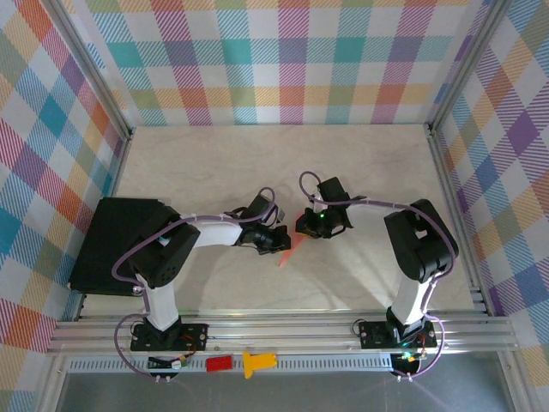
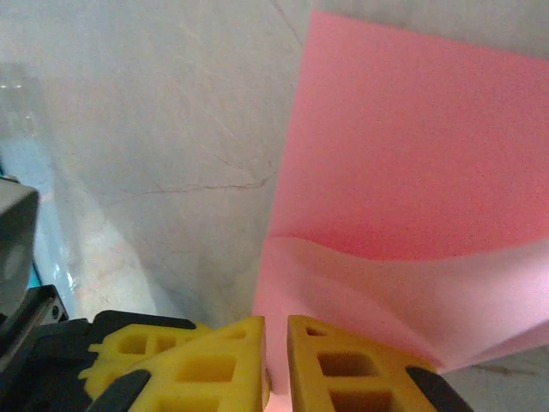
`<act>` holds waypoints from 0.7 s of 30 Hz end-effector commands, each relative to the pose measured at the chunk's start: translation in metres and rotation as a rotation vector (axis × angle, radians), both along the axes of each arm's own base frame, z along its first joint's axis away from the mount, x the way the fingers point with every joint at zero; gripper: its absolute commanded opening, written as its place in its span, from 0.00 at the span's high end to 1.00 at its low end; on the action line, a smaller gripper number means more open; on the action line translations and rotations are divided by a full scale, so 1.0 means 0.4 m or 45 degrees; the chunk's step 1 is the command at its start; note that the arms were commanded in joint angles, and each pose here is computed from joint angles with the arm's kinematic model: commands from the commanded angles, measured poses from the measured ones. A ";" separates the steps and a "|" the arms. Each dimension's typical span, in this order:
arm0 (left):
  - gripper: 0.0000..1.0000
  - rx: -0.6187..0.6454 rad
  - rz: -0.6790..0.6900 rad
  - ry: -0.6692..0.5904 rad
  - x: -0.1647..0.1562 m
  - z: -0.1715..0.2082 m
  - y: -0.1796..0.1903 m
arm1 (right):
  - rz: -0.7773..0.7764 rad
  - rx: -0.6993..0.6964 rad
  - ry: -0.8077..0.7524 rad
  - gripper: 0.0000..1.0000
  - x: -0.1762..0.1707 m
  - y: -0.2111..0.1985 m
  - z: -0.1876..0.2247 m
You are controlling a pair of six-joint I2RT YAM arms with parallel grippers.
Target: Fold a paper plane with a square sheet of paper (pick it up from the middle)
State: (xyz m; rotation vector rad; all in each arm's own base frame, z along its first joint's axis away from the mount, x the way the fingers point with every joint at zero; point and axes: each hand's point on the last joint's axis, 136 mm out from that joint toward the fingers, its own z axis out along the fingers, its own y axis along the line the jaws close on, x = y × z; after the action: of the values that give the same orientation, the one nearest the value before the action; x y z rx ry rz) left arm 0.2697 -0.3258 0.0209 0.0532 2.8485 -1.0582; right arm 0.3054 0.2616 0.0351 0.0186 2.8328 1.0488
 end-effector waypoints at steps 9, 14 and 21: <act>1.00 0.090 -0.006 0.078 -0.021 -0.030 0.029 | -0.009 -0.183 -0.034 0.87 0.049 -0.041 -0.031; 1.00 -0.025 -0.065 0.034 -0.008 0.021 -0.016 | -0.021 -0.243 0.006 0.88 0.044 -0.057 -0.068; 0.98 -0.073 -0.022 -0.057 0.057 0.070 -0.055 | -0.028 -0.249 0.044 0.89 0.032 -0.060 -0.096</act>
State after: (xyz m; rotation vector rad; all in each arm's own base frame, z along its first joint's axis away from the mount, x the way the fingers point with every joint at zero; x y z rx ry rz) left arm 0.2780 -0.3406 0.0414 0.0996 2.8186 -1.1250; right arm 0.3272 0.2471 0.0176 0.0282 2.8753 0.8407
